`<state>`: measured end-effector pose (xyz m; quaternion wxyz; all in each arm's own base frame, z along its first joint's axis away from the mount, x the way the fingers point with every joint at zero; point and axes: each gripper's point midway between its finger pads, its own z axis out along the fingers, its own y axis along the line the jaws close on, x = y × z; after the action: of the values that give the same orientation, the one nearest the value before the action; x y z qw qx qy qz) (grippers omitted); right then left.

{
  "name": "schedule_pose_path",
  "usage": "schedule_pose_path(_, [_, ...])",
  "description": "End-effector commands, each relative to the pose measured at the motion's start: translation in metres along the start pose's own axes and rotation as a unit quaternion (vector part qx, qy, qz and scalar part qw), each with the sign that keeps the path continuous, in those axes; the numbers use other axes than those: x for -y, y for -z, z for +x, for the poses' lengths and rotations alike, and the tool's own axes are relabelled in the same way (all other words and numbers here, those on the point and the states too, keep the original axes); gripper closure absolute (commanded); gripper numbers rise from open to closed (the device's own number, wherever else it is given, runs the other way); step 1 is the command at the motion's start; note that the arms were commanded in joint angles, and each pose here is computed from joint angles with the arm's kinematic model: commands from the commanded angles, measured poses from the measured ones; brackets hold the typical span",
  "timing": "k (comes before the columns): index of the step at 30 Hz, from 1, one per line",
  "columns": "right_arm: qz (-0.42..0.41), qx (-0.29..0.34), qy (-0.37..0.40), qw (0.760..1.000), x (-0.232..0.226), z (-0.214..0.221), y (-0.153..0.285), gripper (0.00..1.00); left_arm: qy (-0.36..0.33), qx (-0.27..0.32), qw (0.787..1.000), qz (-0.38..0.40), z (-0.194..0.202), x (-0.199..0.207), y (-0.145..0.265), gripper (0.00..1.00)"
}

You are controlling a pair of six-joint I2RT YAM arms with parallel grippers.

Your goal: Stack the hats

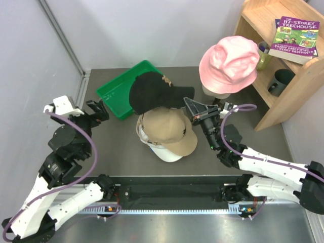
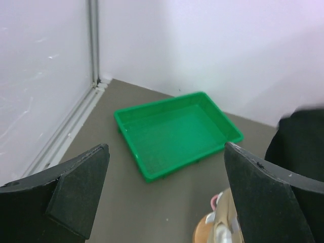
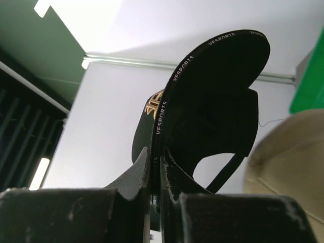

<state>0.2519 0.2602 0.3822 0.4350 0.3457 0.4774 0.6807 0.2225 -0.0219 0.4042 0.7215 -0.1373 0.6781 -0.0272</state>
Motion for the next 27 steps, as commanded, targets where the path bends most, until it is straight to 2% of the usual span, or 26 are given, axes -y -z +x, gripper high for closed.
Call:
schedule_pose_path(1, [-0.05,-0.032,-0.011,0.998,-0.012,0.011,0.014,1.0,0.055,0.049,0.997,-0.037,-0.04,-0.016,0.006,0.01])
schedule_pose_path(16, [0.042,-0.028,0.021,0.998,0.062,-0.025,0.077,1.0,0.033,0.059,0.996,-0.049,-0.046,-0.02,0.004,0.01])
schedule_pose_path(27, [0.091,-0.024,-0.005,0.996,0.124,-0.037,0.105,1.0,0.041,0.064,0.996,-0.052,-0.05,-0.023,0.007,0.01])
